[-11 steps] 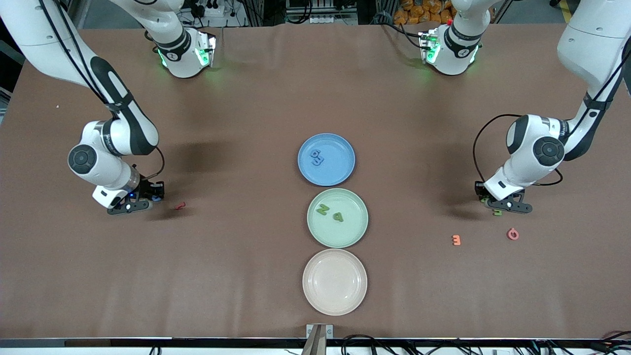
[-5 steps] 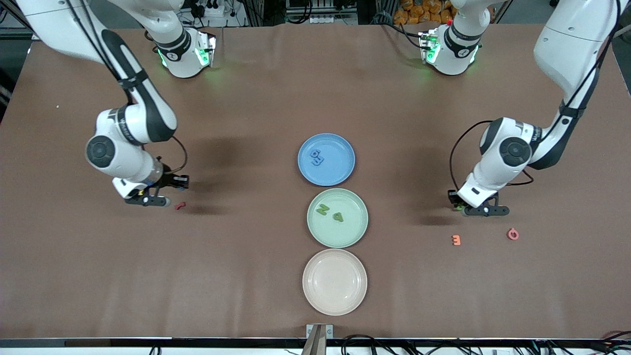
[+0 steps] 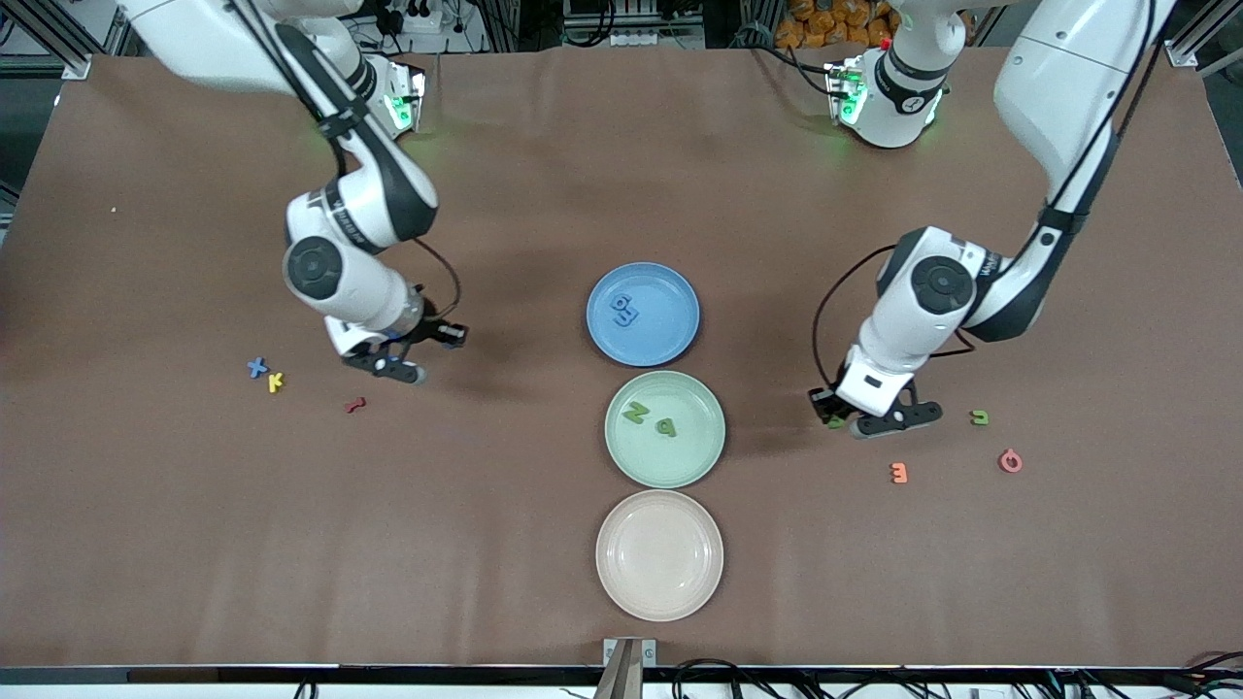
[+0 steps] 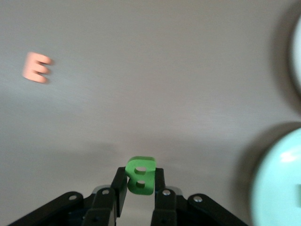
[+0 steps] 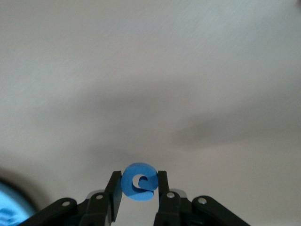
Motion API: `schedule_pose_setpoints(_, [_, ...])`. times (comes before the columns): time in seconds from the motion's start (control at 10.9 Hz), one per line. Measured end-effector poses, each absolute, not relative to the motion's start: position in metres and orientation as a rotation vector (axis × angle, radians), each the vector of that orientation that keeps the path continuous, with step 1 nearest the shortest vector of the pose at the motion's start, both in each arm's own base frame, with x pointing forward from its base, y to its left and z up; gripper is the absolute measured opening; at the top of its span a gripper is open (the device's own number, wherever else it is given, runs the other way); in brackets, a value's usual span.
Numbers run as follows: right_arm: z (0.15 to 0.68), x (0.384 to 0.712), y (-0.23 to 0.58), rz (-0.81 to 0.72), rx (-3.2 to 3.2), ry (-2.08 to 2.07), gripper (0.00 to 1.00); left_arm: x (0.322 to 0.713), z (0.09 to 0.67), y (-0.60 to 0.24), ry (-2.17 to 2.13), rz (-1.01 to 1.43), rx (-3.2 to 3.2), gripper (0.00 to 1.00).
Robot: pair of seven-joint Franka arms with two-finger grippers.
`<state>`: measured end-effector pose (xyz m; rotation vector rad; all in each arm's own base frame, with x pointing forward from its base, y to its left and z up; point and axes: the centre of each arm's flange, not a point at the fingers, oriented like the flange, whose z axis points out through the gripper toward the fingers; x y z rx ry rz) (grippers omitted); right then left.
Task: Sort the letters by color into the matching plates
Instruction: 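Drop the blue c on the blue plate while the left gripper drops green B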
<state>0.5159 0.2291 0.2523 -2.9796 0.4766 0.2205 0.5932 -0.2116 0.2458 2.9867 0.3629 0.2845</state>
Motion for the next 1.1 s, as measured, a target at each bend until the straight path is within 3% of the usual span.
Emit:
schedule_pose_setpoints(0.37, [0.259,0.467,0.333,0.224,-2.917,0.619,0.35,0.591,0.25,-0.306,0.586,0.263,2.858,0.28])
schedule_pose_setpoints(0.83, [0.249,0.4,0.452,0.233,-2.824,0.784,0.35,0.59,0.238,-0.358,0.708,0.229,2.789,0.28])
schedule_pose_setpoints(1.1, [0.233,0.388,0.497,0.242,-2.792,0.898,0.35,0.589,0.229,-0.364,0.71,0.241,2.808,0.28])
